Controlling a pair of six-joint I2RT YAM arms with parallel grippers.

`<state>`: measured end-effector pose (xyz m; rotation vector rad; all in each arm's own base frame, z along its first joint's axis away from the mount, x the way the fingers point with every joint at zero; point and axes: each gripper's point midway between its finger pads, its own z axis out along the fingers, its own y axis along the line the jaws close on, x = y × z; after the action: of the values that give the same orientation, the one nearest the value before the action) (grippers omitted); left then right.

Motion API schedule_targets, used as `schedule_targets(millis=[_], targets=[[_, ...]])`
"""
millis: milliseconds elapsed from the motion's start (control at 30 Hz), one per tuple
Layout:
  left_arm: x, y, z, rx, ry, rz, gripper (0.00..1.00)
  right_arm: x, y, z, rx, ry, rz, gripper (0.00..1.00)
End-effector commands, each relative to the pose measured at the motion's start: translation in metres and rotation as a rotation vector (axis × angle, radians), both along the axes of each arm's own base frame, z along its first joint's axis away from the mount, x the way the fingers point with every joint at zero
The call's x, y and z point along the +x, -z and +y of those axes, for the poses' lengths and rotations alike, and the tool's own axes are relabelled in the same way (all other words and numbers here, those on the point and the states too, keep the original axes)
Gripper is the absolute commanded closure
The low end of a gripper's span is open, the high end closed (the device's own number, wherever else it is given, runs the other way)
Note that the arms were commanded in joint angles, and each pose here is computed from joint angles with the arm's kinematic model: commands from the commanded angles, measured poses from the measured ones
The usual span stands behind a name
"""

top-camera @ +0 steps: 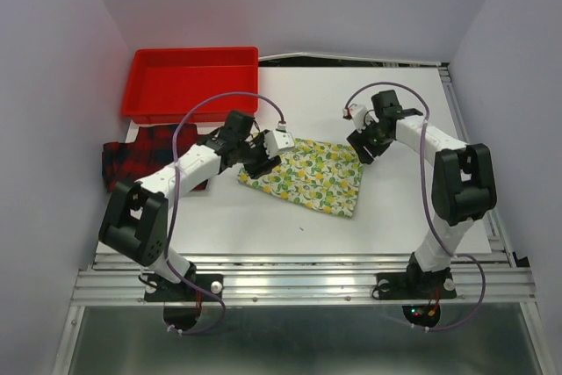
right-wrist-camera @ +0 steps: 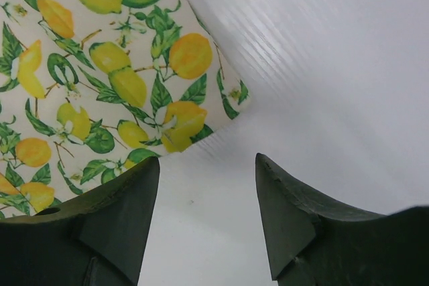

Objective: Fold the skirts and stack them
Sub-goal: Fold the skirt

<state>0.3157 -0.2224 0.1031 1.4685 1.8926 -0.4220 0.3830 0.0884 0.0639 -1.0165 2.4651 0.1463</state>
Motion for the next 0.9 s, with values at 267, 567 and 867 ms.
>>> schedule_targets(millis=[267,567,867], targets=[[-0.003,-0.023,0.008,-0.021,-0.03,-0.063,0.41,0.017,-0.023,0.031,0.101,-0.252,-0.062,0.34],[0.0,-0.019,0.008,-0.014,-0.035,-0.058,0.41,0.01,0.005,0.03,0.063,-0.336,0.01,0.47],[-0.02,-0.022,0.01,-0.017,0.042,-0.089,0.38,0.017,0.032,0.027,0.045,-0.258,0.08,0.99]])
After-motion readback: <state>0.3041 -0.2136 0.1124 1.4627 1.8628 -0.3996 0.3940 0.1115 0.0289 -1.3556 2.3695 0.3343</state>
